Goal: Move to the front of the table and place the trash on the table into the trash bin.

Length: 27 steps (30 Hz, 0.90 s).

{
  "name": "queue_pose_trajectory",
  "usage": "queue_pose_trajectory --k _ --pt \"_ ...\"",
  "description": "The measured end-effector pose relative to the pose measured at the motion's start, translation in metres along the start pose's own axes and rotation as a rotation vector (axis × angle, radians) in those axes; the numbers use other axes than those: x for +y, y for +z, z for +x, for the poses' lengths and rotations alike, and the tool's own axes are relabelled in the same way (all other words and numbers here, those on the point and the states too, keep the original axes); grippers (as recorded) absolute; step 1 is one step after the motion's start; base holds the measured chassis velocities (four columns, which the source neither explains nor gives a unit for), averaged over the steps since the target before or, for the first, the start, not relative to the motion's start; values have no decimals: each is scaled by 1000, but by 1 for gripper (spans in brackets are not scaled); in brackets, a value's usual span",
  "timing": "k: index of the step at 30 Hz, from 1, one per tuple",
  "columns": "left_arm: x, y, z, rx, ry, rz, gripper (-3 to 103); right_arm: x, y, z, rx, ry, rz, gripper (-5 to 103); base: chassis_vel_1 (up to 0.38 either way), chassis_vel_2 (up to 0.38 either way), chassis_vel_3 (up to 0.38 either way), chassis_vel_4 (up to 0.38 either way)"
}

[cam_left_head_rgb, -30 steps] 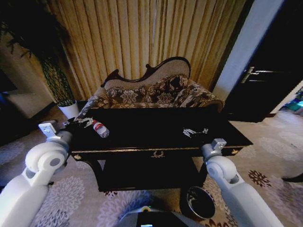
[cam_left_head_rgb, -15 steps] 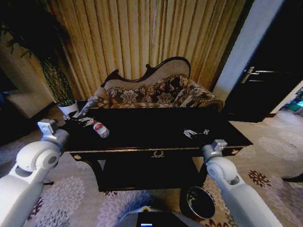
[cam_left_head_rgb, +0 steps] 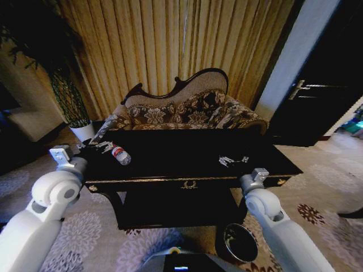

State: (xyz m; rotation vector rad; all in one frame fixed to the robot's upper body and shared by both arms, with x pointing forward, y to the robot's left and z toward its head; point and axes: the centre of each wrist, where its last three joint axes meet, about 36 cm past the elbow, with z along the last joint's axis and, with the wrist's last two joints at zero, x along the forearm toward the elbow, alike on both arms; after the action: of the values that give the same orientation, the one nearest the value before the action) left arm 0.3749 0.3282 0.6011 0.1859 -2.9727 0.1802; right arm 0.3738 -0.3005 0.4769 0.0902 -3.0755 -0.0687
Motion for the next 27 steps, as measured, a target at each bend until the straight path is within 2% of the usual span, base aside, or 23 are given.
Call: queue_pose_trajectory --k 3,8,10,21,27 --pt "-5 -4 -5 45 -66 81 100 -4 -10 -3 3 -17 3 100 0 0 0 0" --pt "-8 -3 -4 87 -107 102 100 -8 -19 -5 1 -24 13 100 0 0 0 0" --pt "-9 1 -3 106 -120 107 100 -8 -25 -6 0 -31 -4 100 0 0 0 0" --pt "-13 10 -14 140 -110 124 100 -7 -38 -4 2 -50 -55 100 0 0 0 0" --pt "-17 12 -24 137 -91 163 100 -11 -61 -7 -9 -80 -89 100 0 0 0 0"
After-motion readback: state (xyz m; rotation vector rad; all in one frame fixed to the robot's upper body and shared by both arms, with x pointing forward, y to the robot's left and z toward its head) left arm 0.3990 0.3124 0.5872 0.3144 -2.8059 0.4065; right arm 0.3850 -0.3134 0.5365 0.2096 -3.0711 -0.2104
